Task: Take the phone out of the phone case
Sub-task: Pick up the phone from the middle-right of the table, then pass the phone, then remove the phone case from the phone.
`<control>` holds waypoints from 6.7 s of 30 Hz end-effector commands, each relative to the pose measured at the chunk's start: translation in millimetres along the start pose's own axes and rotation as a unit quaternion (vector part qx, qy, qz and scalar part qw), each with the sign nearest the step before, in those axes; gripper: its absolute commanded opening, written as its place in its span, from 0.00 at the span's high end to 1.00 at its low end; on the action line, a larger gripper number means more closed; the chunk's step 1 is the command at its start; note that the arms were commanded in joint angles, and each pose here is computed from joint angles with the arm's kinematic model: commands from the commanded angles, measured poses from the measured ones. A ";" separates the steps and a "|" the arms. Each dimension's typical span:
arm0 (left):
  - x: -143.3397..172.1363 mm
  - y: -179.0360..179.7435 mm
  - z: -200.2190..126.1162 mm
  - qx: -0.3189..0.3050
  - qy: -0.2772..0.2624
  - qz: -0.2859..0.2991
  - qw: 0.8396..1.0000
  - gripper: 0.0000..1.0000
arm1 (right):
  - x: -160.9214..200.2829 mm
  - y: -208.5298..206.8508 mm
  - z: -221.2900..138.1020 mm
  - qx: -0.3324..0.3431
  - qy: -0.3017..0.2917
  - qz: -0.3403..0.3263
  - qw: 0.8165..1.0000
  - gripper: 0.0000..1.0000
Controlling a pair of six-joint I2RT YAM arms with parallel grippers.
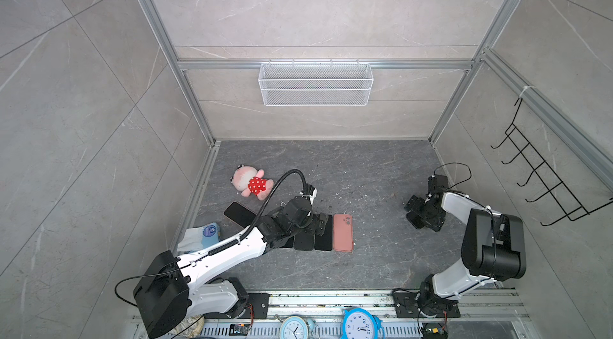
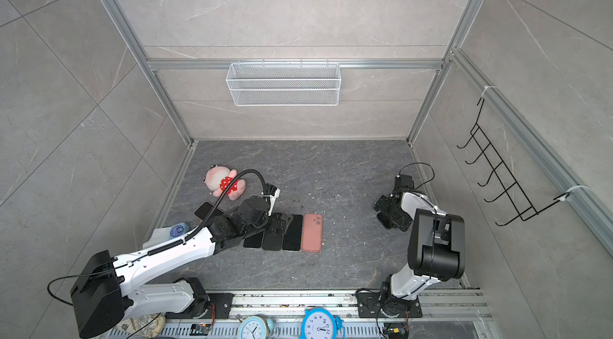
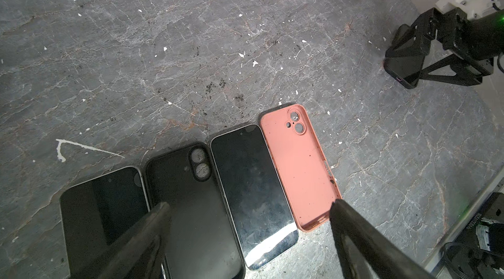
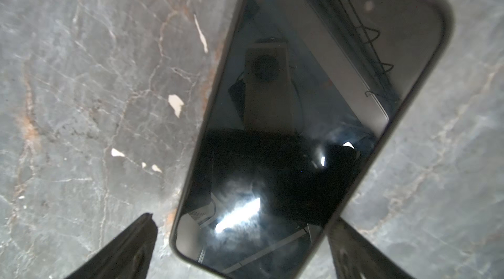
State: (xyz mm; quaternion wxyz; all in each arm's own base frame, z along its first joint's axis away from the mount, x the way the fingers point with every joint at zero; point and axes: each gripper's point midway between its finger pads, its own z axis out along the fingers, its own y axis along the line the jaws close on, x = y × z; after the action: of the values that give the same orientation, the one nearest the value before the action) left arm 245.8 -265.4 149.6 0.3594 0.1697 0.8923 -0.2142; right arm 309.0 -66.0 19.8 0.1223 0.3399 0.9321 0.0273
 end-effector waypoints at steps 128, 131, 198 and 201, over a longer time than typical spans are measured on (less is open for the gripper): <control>-124.4 -2.9 -10.8 0.290 -0.201 -0.321 0.879 1.00 | 193.6 204.0 -235.4 -0.507 -0.136 -0.269 0.807 0.23; -145.0 0.9 -40.4 0.307 -0.267 -0.329 0.852 1.00 | 195.6 206.9 -250.1 -0.572 -0.124 -0.210 0.783 0.23; -154.7 -12.4 -96.2 0.352 -0.296 -0.445 0.769 1.00 | 241.7 257.3 -217.0 -0.559 -0.133 -0.369 0.731 1.00; -154.6 -14.6 -95.3 0.354 -0.286 -0.451 0.768 1.00 | 238.7 260.3 -217.9 -0.540 -0.157 -0.397 0.726 1.00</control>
State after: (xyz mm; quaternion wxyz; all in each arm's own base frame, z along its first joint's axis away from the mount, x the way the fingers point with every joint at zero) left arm 297.8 -250.6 282.3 0.3704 -0.2265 0.6184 -0.6550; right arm 236.0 301.3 242.9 0.4190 -0.1394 0.7398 0.5076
